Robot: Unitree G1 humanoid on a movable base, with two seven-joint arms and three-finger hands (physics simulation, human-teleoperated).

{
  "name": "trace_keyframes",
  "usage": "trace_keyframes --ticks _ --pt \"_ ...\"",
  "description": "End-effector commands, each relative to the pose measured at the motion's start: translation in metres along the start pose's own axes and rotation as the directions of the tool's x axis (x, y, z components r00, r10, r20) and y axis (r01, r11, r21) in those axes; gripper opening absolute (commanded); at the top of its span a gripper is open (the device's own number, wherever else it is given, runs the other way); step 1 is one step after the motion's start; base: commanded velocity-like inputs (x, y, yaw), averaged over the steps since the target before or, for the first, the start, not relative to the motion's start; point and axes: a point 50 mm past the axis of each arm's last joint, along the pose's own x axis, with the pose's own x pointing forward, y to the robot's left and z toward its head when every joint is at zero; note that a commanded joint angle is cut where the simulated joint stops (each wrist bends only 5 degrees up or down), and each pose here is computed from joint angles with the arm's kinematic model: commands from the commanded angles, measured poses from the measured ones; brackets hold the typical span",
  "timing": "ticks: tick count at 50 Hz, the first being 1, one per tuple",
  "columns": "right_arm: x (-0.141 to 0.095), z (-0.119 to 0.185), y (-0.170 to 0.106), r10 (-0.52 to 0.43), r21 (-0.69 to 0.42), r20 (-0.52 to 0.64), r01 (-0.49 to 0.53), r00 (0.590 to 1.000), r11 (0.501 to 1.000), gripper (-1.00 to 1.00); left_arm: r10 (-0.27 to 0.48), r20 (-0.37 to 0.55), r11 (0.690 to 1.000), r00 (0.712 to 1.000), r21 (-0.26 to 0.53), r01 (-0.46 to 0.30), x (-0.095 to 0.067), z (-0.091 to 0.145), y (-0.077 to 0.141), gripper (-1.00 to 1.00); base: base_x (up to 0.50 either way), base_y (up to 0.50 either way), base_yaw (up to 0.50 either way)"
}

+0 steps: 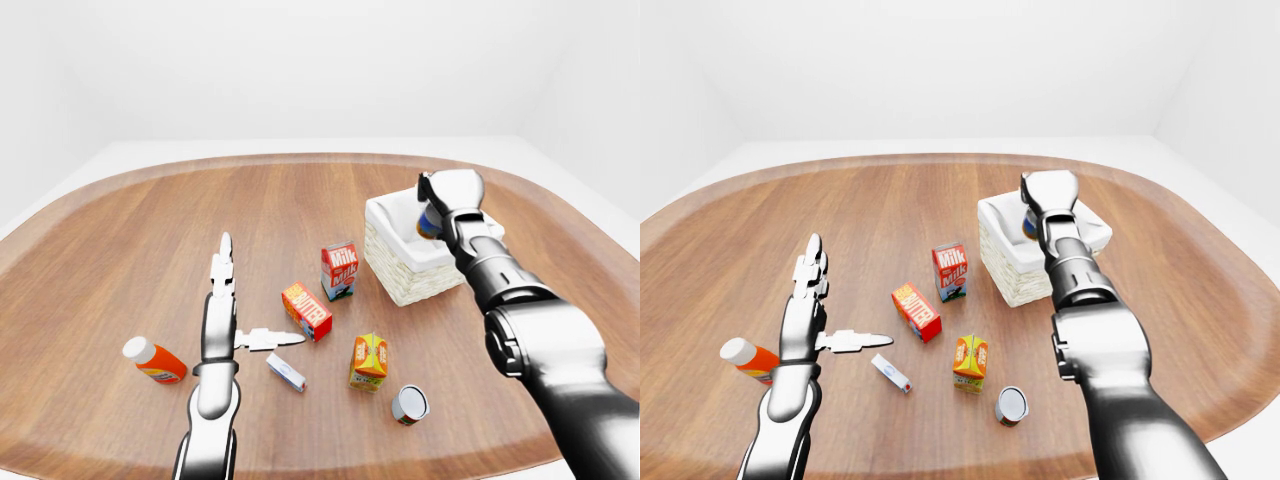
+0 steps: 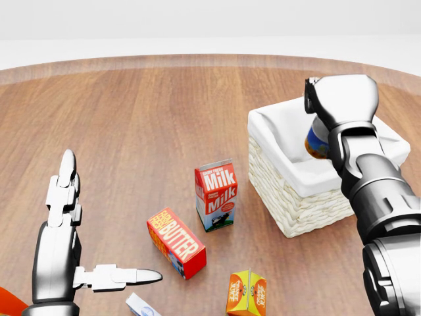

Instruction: Pick up the alphabet soup and the tomato sauce, and put them in the basket.

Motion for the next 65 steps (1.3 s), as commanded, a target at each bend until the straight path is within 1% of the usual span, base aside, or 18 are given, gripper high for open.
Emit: trace_keyframes --ticks 1,20,26,27,30,32,33,40,48,57,65 --pt "0.005 0.001 -0.01 -0.04 0.001 0.004 0.04 0.999 0.999 1.0 0.013 0.005 1.0 1.0 -0.005 -0.013 -0.001 0.001 0.002 1.0 0.0 0.0 0.0" --pt "0.006 0.001 -0.013 -0.047 0.021 -0.002 0.047 0.999 0.999 1.0 0.013 0.005 1.0 1.0 -0.006 -0.012 -0.001 0.001 0.002 1.0 0.0 0.0 0.0" --pt "0.008 0.001 -0.017 -0.063 0.136 -0.031 0.067 0.998 0.988 1.0 0.013 0.005 1.0 1.0 -0.006 -0.013 -0.001 0.001 0.002 1.0 0.0 0.0 0.0" --pt "0.009 0.0 -0.019 -0.071 0.181 -0.045 0.078 0.996 0.98 1.0 0.013 0.005 1.0 1.0 -0.005 -0.013 -0.001 0.001 0.002 1.0 0.0 0.0 0.0" --pt "0.012 -0.002 -0.024 -0.084 0.239 -0.082 0.102 0.993 0.966 1.0 0.013 0.005 1.0 1.0 -0.006 -0.013 -0.001 0.001 0.002 1.0 0.0 0.0 0.0" --pt "0.012 -0.003 -0.025 -0.084 0.254 -0.092 0.105 0.992 0.962 1.0 0.013 0.005 1.0 1.0 -0.005 -0.013 -0.001 0.001 0.002 1.0 0.0 0.0 0.0" --pt "0.012 -0.004 -0.026 -0.085 0.284 -0.112 0.114 0.99 0.952 1.0 0.013 0.005 1.0 1.0 -0.006 -0.013 -0.001 0.001 0.002 1.0 0.0 0.0 0.0" --pt "0.013 -0.008 -0.028 -0.083 0.39 -0.18 0.148 0.98 0.909 1.0 0.013 0.005 1.0 1.0 -0.005 -0.013 -0.001 0.001 0.002 1.0 0.0 0.0 0.0" --pt "0.013 -0.007 -0.028 -0.077 0.426 -0.195 0.155 0.978 0.891 1.0 0.013 0.005 1.0 1.0 -0.006 -0.013 -0.001 0.001 0.002 1.0 0.0 0.0 0.0" --pt "0.016 -0.001 -0.033 -0.079 0.504 -0.222 0.184 0.972 0.844 1.0 0.013 0.005 1.0 1.0 -0.006 -0.013 -0.001 0.001 0.002 1.0 0.0 0.0 0.0" --pt "0.018 0.003 -0.036 -0.08 0.547 -0.233 0.199 0.969 0.813 1.0 0.013 0.005 1.0 1.0 -0.005 -0.013 -0.001 0.001 0.002 1.0 0.0 0.0 0.0"
